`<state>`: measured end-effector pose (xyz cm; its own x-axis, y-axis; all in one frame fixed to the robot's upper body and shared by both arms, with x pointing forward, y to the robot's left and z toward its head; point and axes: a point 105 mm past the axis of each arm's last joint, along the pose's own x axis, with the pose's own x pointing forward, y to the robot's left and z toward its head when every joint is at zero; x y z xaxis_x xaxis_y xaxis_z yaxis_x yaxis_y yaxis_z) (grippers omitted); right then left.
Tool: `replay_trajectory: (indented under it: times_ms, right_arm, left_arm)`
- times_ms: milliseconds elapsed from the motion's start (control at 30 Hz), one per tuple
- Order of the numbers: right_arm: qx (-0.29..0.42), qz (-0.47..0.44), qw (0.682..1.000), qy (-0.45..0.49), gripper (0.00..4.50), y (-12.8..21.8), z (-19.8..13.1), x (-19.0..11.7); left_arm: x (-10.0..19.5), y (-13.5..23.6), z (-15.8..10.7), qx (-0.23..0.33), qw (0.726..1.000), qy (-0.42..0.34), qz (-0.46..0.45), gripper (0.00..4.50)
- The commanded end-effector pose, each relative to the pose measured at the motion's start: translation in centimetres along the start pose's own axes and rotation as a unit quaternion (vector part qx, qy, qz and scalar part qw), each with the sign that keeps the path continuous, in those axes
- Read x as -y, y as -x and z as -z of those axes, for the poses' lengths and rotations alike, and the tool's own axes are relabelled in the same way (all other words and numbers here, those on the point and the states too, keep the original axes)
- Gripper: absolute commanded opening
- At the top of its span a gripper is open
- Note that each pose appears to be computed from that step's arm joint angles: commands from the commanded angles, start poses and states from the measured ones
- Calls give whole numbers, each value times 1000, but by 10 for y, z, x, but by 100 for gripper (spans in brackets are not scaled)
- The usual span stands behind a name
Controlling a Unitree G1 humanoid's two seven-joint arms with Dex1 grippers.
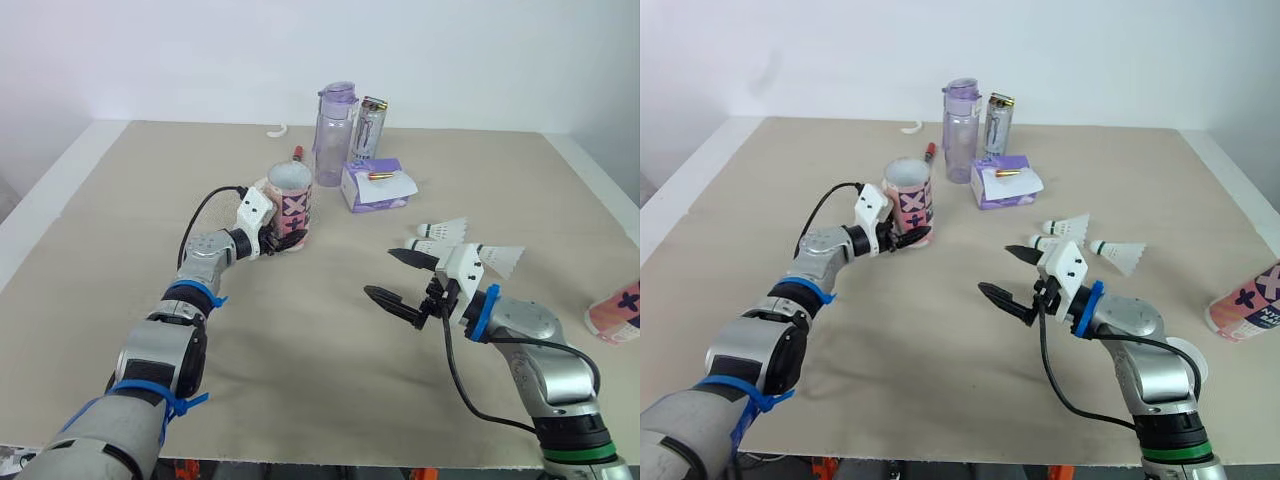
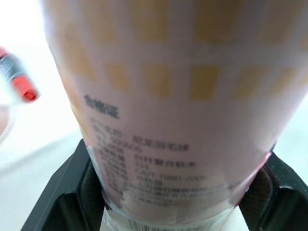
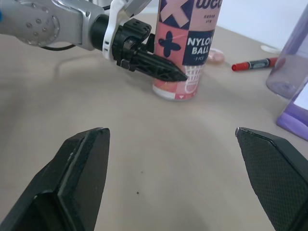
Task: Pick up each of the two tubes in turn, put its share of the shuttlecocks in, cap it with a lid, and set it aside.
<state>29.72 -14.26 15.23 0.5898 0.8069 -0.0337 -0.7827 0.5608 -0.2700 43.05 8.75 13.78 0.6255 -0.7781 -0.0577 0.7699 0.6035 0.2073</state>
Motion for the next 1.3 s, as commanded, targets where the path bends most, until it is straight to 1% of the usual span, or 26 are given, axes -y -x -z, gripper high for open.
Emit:
replay_trajectory:
  times_ms: [33, 133, 233, 333, 467, 567, 700, 800, 933, 1133, 1300]
  right_arm:
    - [39, -31, 998, 29, 450, -3, -25, -11]
    - [40, -50, 997, 29, 450, -1, -27, -19]
    - [37, -77, 996, 28, 450, 3, -26, -29]
    - [37, -95, 995, 24, 450, 5, -25, -34]
    - [38, -137, 990, 12, 450, 10, -28, -47]
    - [31, -153, 988, 7, 450, 12, -26, -52]
    - [24, -152, 988, 4, 450, 16, -23, -52]
    - [18, -148, 989, -2, 450, 22, -21, -54]
    - [15, -143, 990, -5, 450, 24, -20, -55]
    - [14, -129, 992, -5, 450, 24, -19, -54]
    - [19, -121, 992, -5, 450, 23, -20, -54]
  left_arm:
    - [10, 10, -18, 26, 995, -76, 65, 332]
    - [27, 24, -18, 16, 985, -119, 127, 332]
    - [44, 44, -19, -5, 972, -149, 182, 332]
    - [55, 57, -23, -29, 963, -159, 216, 332]
    - [75, 71, -30, -75, 944, -167, 276, 332]
    - [85, 72, -35, -100, 935, -170, 296, 332]
    - [96, 69, -40, -122, 926, -173, 314, 332]
    - [106, 69, -38, -158, 910, -180, 340, 332]
    - [112, 68, -35, -188, 896, -188, 356, 332]
    - [116, 60, -36, -210, 886, -202, 360, 332]
    - [120, 55, -31, -226, 875, -222, 367, 332]
